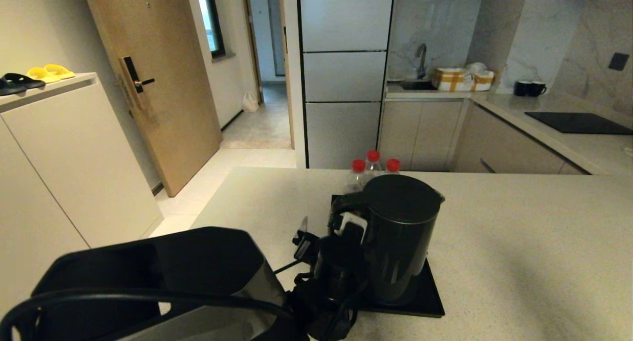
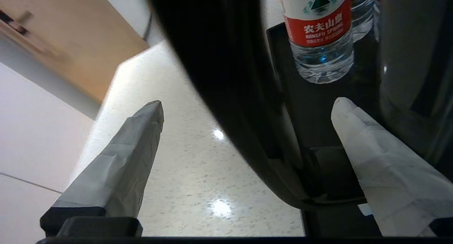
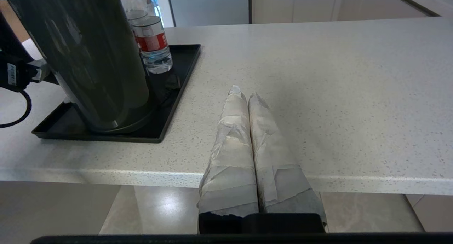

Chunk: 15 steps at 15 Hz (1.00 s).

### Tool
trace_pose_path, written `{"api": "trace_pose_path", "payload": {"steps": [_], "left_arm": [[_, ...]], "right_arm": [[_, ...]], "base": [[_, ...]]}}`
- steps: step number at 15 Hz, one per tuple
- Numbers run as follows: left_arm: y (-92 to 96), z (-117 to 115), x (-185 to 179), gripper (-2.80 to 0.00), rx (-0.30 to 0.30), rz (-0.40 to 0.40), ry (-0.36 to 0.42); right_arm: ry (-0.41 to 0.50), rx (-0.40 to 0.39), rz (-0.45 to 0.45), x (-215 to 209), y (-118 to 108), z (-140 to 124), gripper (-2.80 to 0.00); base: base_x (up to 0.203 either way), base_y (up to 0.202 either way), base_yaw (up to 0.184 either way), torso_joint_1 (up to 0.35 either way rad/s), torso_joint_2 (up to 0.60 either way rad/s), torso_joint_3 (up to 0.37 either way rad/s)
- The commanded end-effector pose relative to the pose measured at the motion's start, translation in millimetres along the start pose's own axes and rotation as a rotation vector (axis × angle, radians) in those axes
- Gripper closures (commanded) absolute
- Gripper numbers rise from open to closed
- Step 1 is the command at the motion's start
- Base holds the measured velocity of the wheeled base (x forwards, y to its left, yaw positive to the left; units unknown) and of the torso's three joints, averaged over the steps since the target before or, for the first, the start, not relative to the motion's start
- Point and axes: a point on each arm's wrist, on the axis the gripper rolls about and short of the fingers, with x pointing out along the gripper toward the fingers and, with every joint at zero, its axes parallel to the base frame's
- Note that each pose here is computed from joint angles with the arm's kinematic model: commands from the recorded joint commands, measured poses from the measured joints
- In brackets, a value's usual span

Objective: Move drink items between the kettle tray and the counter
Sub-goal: Return the kettle to its original position

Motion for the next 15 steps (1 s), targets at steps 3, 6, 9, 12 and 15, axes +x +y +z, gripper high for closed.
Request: {"api": "trace_pose_path", "payload": {"steps": [3, 6, 9, 12, 15], "left_arm": [[4.9, 4, -5, -2.80, 0.083, 0.029, 0.004], [9.8, 14, -9, -2.80, 0.116, 0.058, -0.001], [10.3, 30, -14, -2.80, 0.101, 0.049, -0.033], [-1.5, 40, -19, -2.80, 0.107, 0.024, -0.058], [-6.7, 42, -29, -2.80, 0.125, 0.003, -0.060]], "right_arm": [[0.000, 0.000, 0.001, 0, 0, 0, 0.00], [0.000, 0.000, 0.000, 0, 0, 0, 0.00], [0.000, 0.000, -0.001, 0, 0, 0, 0.00], [0.000, 0.000, 0.002, 0, 0, 0, 0.00], [0.001, 0.000, 0.000, 0, 0, 0, 0.00]], "base": [[0.000, 0.000, 0.000, 0.000, 0.00, 0.000], [0.000, 0.000, 0.000, 0.000, 0.00, 0.000], [0.000, 0.000, 0.000, 0.000, 0.00, 0.000], [0.000, 0.000, 0.000, 0.000, 0.00, 0.000], [0.000, 0.000, 0.000, 0.000, 0.00, 0.000]]}}
